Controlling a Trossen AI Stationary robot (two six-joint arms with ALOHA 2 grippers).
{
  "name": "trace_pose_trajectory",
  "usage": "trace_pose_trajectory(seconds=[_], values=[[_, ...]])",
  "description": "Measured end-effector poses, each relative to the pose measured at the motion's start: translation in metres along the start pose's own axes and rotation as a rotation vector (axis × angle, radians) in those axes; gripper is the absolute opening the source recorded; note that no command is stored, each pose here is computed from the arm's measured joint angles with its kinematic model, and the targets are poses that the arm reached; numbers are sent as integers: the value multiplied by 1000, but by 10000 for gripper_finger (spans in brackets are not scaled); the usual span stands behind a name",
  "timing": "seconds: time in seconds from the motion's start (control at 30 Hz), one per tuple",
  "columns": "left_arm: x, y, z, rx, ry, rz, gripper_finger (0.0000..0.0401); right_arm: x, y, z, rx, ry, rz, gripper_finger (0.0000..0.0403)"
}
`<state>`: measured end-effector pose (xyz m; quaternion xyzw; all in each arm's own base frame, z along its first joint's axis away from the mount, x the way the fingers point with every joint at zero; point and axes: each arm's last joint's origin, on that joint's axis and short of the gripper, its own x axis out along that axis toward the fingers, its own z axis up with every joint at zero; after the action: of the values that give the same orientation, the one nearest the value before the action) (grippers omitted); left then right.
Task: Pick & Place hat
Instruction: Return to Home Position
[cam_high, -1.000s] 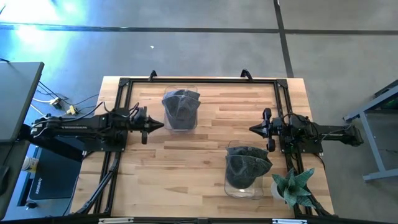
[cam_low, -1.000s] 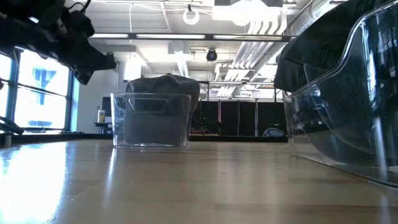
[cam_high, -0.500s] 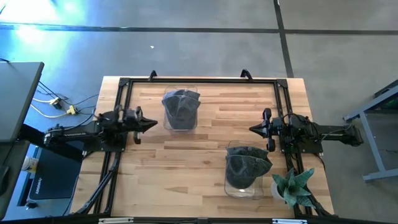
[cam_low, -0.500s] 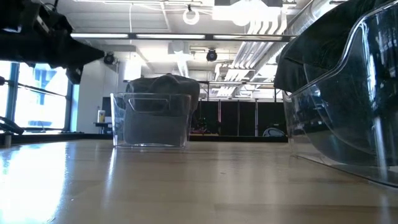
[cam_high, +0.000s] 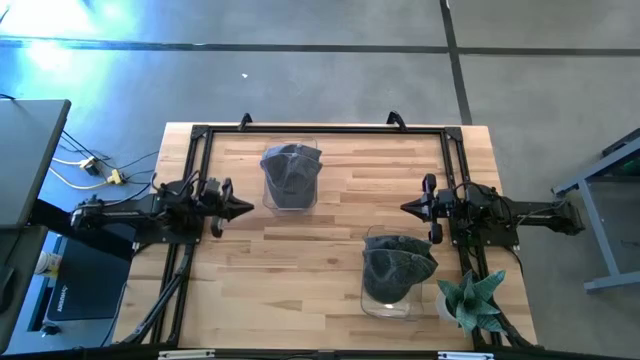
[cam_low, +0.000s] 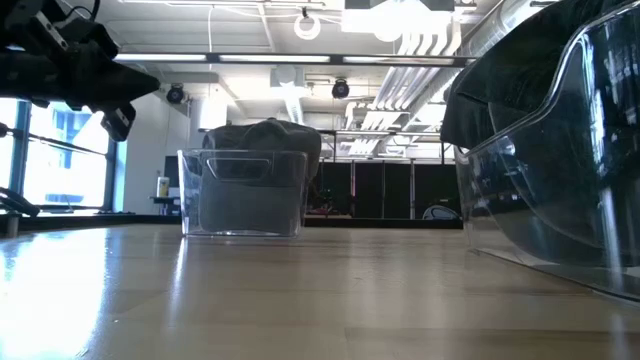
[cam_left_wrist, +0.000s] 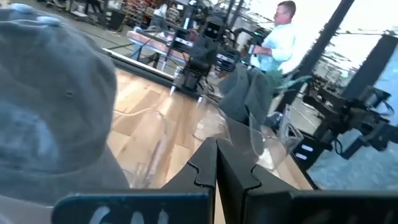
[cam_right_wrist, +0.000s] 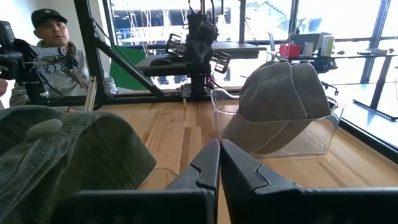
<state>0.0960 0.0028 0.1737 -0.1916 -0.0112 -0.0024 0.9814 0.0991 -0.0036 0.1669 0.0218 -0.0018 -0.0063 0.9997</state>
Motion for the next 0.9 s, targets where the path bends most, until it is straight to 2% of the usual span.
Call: trace_pose_trajectory(seconds=[0.13,0.37,0.63,0.8,0.9], values=[[0,-9,-4,20,10,-20,0,0,0,0,0,0,0,4],[-2,-19,-7,232,-15,-11,0,0,0,0,0,0,0,3],[-1,-13,-5,278,-17,19,0,0,0,0,0,0,0,11],[0,-10,-5,232,5,-19,0,0,0,0,0,0,0,5],[1,-5,-8,230,3,10,0,0,0,0,0,0,0,3]])
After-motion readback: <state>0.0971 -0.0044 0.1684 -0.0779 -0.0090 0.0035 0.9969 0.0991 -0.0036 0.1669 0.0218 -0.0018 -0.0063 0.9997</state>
